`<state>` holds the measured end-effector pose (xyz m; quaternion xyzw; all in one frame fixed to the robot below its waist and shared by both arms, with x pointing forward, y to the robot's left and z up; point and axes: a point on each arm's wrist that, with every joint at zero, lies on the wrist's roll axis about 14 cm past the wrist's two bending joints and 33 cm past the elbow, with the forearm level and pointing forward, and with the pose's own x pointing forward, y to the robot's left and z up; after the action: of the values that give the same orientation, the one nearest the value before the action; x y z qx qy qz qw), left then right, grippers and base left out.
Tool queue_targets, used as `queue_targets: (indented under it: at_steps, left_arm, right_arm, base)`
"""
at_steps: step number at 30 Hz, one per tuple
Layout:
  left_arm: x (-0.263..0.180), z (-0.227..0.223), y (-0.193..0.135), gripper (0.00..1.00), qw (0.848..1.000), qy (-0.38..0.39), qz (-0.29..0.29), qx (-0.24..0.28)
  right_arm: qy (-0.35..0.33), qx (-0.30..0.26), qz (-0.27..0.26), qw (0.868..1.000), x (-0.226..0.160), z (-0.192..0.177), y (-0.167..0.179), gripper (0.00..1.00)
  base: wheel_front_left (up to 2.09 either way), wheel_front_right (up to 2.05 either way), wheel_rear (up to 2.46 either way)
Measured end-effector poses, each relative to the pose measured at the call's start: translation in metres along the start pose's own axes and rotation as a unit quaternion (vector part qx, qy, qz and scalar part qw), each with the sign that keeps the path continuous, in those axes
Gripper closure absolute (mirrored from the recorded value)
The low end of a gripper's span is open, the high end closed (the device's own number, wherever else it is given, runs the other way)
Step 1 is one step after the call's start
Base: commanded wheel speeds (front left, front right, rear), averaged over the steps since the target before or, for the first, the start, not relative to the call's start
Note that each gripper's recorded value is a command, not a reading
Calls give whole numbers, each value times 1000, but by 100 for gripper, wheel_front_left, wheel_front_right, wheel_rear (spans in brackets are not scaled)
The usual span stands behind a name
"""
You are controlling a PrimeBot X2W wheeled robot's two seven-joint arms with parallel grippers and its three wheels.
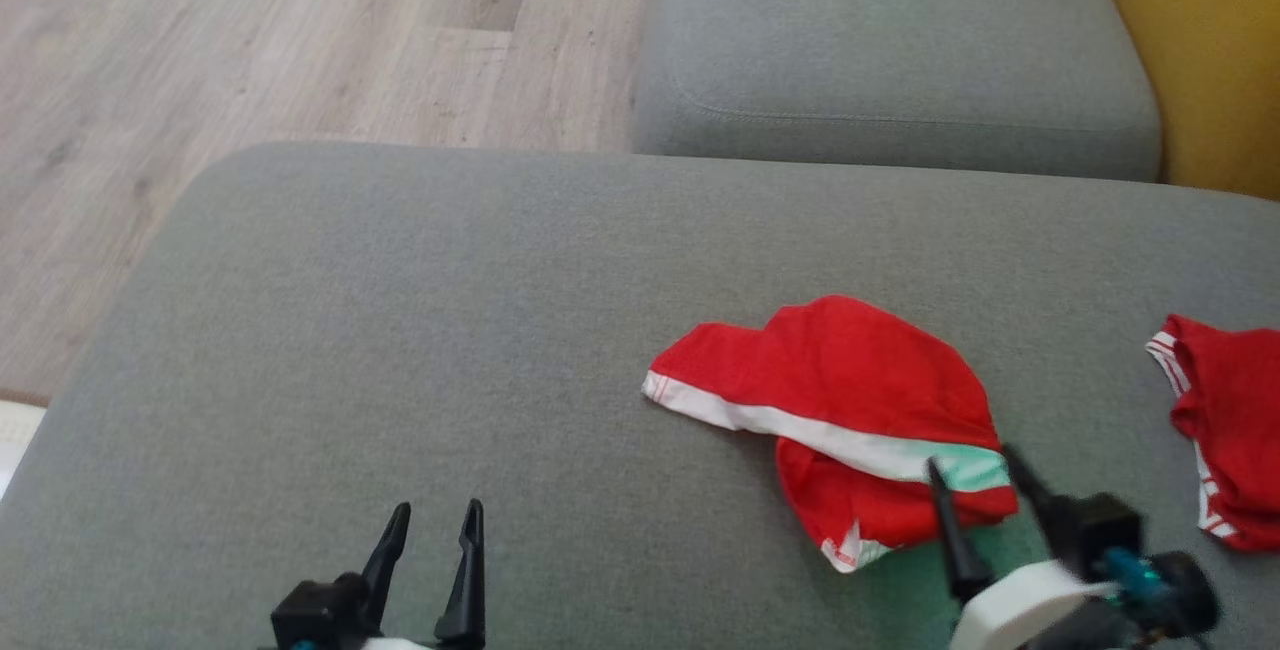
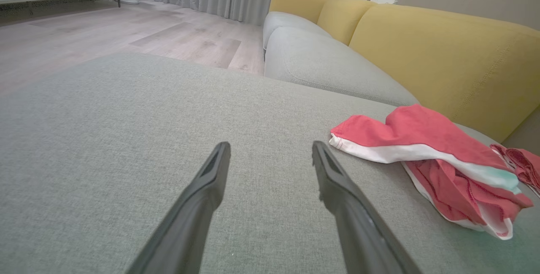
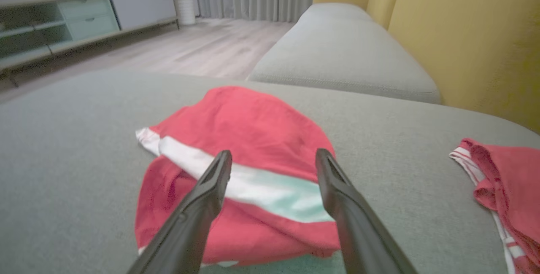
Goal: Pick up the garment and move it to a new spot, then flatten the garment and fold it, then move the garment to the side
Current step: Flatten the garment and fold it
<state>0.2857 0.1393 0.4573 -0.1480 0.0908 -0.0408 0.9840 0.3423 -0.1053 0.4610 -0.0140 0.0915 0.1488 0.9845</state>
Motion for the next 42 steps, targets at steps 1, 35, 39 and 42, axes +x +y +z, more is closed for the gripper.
queue_targets:
  at_steps: [1, 35, 39, 42]
  left_arm:
    - [-1, 0, 1, 0, 1000, 0, 2, -1]
    - [-13, -9, 25, 0, 999, 9, 51, -13]
    - [-12, -8, 27, 0, 998, 9, 53, -13]
    - [-11, -6, 28, 0, 998, 6, 56, -13]
  right_arm:
    - [11, -11, 9, 1000, 2, -6, 6, 0]
    - [-55, -113, 166, 978, 76, 38, 96, 100]
    - [-16, -125, 230, 965, 64, 15, 136, 100]
    - [27, -135, 271, 953, 53, -13, 157, 100]
  base:
    - [0, 0, 0]
    - [0, 0, 0]
    - [0, 0, 0]
    - [0, 0, 0]
